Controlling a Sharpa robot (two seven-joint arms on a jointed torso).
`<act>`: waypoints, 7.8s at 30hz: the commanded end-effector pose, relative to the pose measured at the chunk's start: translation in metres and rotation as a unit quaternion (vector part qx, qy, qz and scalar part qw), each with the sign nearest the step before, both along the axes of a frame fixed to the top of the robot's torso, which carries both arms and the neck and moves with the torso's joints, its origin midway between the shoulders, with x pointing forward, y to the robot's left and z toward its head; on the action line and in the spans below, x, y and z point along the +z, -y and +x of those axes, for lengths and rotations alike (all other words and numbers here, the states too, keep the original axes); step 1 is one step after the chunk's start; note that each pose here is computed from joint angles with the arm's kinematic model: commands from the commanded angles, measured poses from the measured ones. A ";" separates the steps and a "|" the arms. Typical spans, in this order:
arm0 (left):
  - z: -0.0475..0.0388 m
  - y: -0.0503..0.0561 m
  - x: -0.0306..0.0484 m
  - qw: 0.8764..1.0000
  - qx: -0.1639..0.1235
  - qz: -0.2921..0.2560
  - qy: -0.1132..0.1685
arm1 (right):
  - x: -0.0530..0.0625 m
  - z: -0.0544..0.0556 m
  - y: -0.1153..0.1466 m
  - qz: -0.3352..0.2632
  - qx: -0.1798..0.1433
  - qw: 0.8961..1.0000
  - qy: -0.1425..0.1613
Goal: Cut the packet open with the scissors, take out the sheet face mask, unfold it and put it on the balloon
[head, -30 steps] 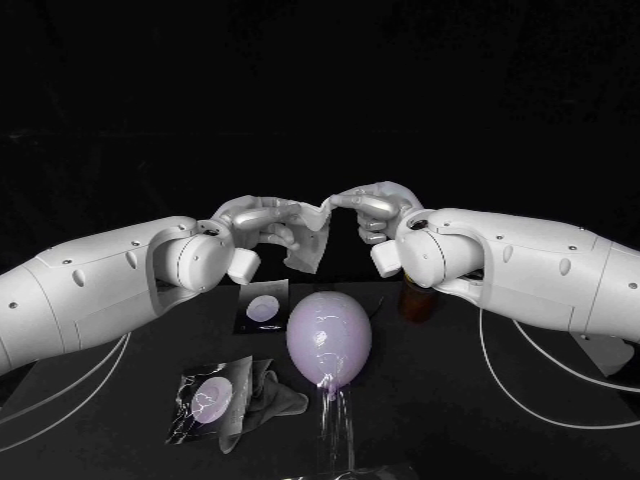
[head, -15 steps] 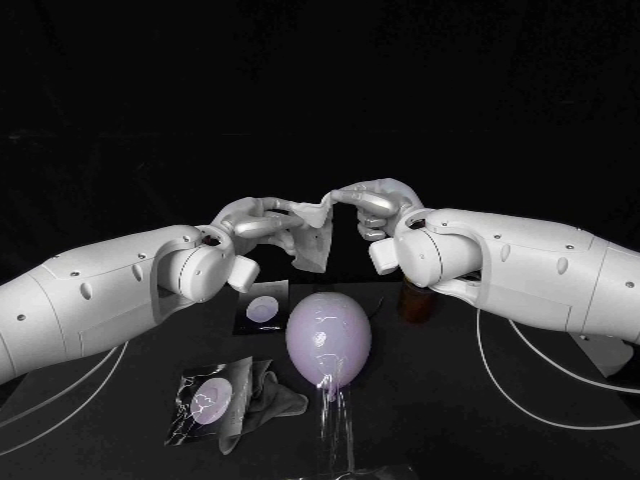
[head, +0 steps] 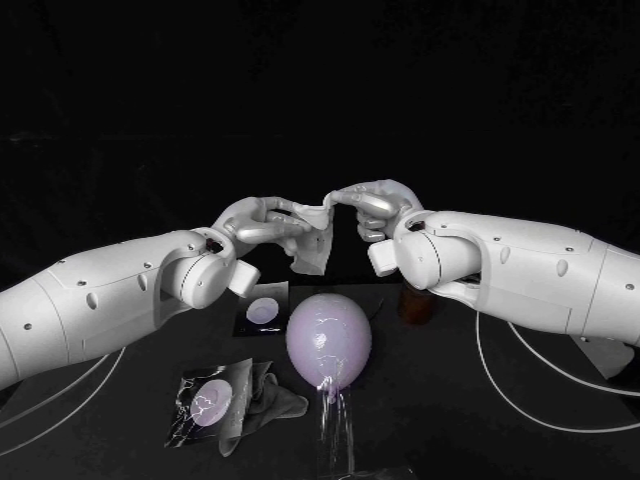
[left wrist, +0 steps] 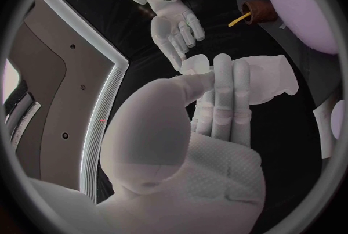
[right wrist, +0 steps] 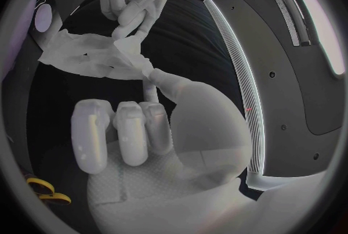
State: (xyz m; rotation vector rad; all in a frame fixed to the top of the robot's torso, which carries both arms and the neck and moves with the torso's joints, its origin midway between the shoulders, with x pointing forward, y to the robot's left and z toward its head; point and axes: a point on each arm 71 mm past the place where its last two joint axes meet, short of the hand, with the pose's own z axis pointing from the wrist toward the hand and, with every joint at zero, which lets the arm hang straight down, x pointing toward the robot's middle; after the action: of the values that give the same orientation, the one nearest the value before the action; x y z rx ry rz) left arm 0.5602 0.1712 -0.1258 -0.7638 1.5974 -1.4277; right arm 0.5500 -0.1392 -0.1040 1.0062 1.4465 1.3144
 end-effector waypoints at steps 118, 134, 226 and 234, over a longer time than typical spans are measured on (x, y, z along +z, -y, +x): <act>-0.0084 0.039 -0.0351 0.945 0.057 0.184 0.265 | 0.006 -0.012 -0.016 -0.006 -0.025 0.999 0.036; -0.0010 0.031 -0.0386 0.945 0.140 0.180 0.235 | 0.007 -0.017 -0.018 -0.004 -0.018 0.999 0.037; -0.0107 0.051 -0.0485 0.978 -0.031 -0.204 0.000 | -0.007 -0.009 0.015 -0.041 -0.010 0.999 -0.015; -0.0093 0.047 -0.0512 0.975 -0.027 -0.220 -0.029 | -0.010 -0.013 0.020 -0.049 0.010 0.998 -0.025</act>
State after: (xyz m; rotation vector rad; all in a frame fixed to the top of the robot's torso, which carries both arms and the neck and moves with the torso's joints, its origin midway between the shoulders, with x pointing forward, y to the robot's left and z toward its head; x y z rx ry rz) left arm 0.5514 0.1270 -0.1766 -0.9617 1.3478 -1.7827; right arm 0.5384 -0.1630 -0.1128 1.0066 1.4885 1.2045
